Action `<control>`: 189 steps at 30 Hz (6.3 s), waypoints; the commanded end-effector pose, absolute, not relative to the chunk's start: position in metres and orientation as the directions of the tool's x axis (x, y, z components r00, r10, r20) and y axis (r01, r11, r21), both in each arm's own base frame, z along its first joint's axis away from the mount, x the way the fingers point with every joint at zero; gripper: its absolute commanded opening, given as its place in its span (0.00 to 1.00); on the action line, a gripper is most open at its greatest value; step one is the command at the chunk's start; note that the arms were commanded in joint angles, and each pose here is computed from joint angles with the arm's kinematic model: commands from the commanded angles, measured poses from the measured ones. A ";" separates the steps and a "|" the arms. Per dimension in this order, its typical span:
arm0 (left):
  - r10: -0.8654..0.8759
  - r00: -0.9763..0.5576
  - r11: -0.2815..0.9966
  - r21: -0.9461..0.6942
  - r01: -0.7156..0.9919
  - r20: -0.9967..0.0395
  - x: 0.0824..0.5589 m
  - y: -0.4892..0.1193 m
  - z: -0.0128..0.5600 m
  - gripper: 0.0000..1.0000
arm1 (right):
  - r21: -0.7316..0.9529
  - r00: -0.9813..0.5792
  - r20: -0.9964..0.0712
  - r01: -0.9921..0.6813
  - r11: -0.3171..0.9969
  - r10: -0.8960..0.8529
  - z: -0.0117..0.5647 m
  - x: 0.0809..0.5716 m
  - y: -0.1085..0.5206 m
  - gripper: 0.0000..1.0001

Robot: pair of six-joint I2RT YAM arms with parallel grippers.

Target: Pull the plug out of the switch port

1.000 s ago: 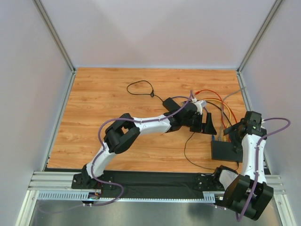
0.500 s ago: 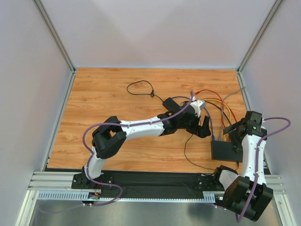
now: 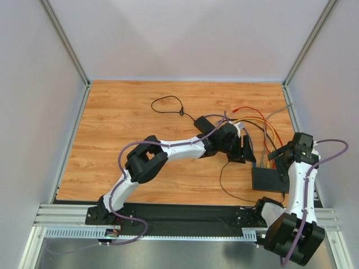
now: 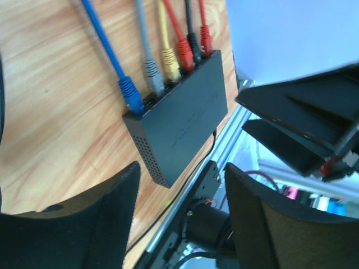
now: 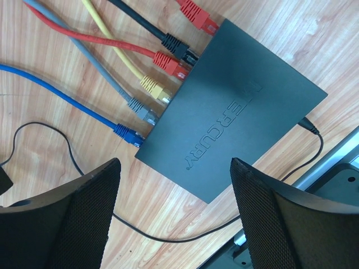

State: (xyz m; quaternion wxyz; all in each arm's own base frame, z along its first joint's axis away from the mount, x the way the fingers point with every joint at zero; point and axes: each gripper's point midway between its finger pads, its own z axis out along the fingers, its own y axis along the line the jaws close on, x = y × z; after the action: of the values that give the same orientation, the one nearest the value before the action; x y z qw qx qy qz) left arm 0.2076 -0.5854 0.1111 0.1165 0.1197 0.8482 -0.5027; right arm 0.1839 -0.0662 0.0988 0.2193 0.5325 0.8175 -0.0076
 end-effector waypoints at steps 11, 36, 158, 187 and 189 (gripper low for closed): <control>-0.049 -0.998 0.501 -0.866 0.017 -0.048 0.217 -0.604 0.099 0.55 | 0.162 -0.270 -0.435 0.915 0.370 0.859 0.098 0.181 -0.087 0.75; 0.074 -0.972 0.483 -0.845 0.230 -0.223 0.202 -0.576 0.112 0.63 | 0.247 -0.198 -0.456 0.908 0.338 0.867 0.091 0.222 -0.144 0.99; 0.116 -0.969 0.460 -0.853 0.247 -0.218 0.186 -0.575 0.052 0.00 | 0.353 -0.363 -0.293 0.819 0.453 0.884 0.046 0.239 -0.105 0.92; 0.120 -0.947 0.362 -0.875 0.321 -0.298 0.198 -0.562 0.089 0.35 | 0.336 -0.459 -0.314 0.765 0.550 0.831 0.090 0.216 -0.047 0.90; 0.133 -0.948 0.334 -0.887 0.318 -0.290 0.208 -0.565 0.093 0.35 | 0.333 -0.465 -0.305 0.766 0.550 0.831 0.086 0.213 -0.040 0.82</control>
State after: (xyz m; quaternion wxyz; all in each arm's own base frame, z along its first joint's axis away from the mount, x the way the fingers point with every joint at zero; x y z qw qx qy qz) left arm 0.1909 -0.5515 0.0498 0.0637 0.1033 0.8499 -0.5128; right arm 0.2163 -0.0547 0.0865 0.2275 0.4626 0.8553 0.0530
